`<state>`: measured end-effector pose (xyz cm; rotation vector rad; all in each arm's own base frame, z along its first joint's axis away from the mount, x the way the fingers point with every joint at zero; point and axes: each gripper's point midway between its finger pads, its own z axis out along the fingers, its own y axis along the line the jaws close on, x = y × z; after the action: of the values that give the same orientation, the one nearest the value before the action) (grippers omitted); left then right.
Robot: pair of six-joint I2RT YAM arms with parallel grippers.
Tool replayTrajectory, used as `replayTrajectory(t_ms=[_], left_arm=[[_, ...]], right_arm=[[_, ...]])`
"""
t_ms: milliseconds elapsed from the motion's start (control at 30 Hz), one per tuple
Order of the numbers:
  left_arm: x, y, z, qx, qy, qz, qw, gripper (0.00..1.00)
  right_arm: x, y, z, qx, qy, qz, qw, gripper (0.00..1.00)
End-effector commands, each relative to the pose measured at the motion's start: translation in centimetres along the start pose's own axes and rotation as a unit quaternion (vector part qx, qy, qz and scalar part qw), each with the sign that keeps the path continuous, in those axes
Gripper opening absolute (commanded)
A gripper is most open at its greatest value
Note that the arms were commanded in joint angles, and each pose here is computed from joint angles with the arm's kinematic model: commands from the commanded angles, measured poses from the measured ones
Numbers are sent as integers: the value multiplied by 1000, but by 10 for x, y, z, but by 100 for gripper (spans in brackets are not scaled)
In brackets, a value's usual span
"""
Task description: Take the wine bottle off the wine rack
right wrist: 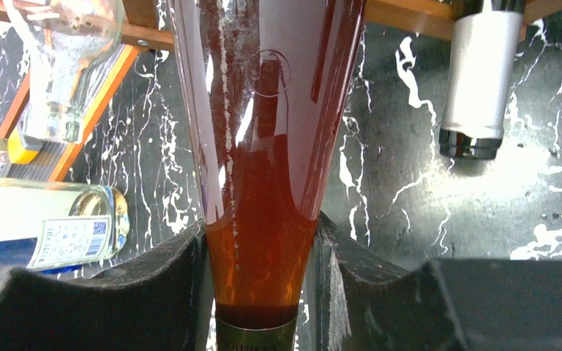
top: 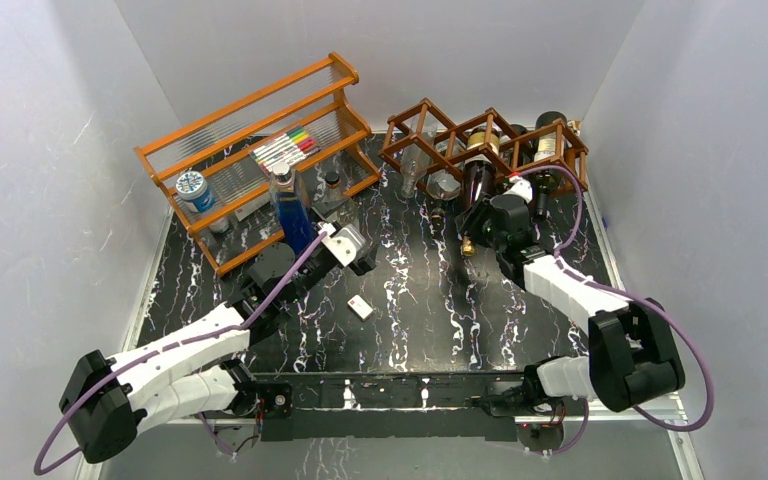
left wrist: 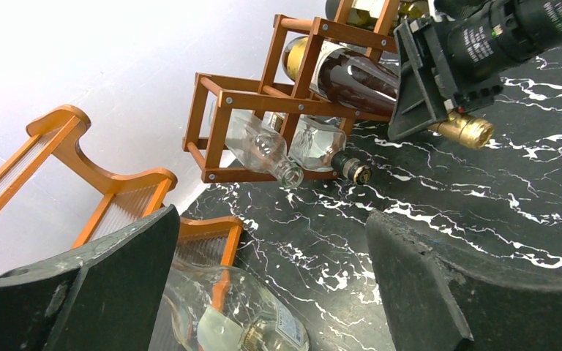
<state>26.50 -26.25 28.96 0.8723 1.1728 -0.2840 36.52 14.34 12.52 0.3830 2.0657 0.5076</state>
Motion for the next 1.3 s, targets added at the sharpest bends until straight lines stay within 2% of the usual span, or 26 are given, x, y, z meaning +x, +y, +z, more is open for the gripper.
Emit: replayTrajectory(t_ms=[0, 200, 500, 1267], left_arm=[[-10, 4, 1, -10, -20, 5, 1000, 98], [-10, 2, 2, -5, -22, -2, 1000, 98], [-2, -3, 5, 0, -11, -6, 1000, 98], [11, -23, 15, 32, 8, -37, 999, 98]], right_arm=[[-45, 24, -19, -42, -76, 34, 996, 0], [-46, 32, -41, -76, -86, 48, 992, 0], [-34, 28, -64, -83, -69, 86, 990, 0], [-18, 52, -153, -183, -21, 123, 975, 0]])
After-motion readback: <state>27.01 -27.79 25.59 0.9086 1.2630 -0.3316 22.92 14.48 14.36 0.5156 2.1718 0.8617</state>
